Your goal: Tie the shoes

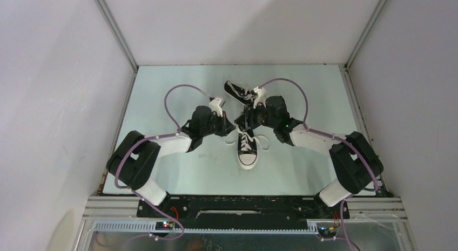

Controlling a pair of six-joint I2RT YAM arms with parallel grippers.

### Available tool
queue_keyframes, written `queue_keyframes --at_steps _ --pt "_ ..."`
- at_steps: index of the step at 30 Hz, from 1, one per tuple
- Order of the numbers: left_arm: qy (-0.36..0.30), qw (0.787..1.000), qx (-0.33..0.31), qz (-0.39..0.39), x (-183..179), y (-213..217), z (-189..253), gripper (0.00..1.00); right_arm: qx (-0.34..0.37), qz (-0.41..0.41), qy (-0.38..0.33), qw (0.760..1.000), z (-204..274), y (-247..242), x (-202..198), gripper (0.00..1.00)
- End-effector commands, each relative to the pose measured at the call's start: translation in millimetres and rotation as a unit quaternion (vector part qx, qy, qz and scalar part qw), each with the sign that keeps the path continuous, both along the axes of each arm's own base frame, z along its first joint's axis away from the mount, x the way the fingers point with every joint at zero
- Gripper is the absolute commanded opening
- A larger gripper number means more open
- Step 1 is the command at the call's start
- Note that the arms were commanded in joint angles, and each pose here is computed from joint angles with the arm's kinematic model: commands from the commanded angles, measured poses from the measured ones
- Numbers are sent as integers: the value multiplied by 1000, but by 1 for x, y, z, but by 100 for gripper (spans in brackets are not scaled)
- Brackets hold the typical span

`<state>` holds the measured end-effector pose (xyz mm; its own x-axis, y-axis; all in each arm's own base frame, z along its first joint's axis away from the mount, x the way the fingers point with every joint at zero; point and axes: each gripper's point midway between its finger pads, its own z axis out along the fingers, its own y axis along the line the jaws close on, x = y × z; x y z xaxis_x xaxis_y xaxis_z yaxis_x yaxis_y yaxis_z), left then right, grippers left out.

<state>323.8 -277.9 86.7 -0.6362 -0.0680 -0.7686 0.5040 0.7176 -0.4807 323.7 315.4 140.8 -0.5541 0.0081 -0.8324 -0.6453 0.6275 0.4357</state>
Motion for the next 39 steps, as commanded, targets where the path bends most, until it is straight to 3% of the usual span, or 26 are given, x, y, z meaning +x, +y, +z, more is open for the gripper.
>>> queue_keyframes --at_steps 1,21,27,31,39 --pt "-18 999 -24 -13 6 -12 20 0 12 3 -8 1000 7 12 13 45" --pt "-57 998 -36 -13 0 -6 41 0 9 23 34 999 -11 16 5 28" --pt "-55 998 -31 -13 -1 -5 40 0 14 23 36 999 -6 16 3 5" --pt "-40 999 -16 5 2 0 31 11 11 14 34 999 -3 13 4 0" --pt "-66 997 15 49 -5 18 35 59 18 4 44 999 -3 12 8 0"
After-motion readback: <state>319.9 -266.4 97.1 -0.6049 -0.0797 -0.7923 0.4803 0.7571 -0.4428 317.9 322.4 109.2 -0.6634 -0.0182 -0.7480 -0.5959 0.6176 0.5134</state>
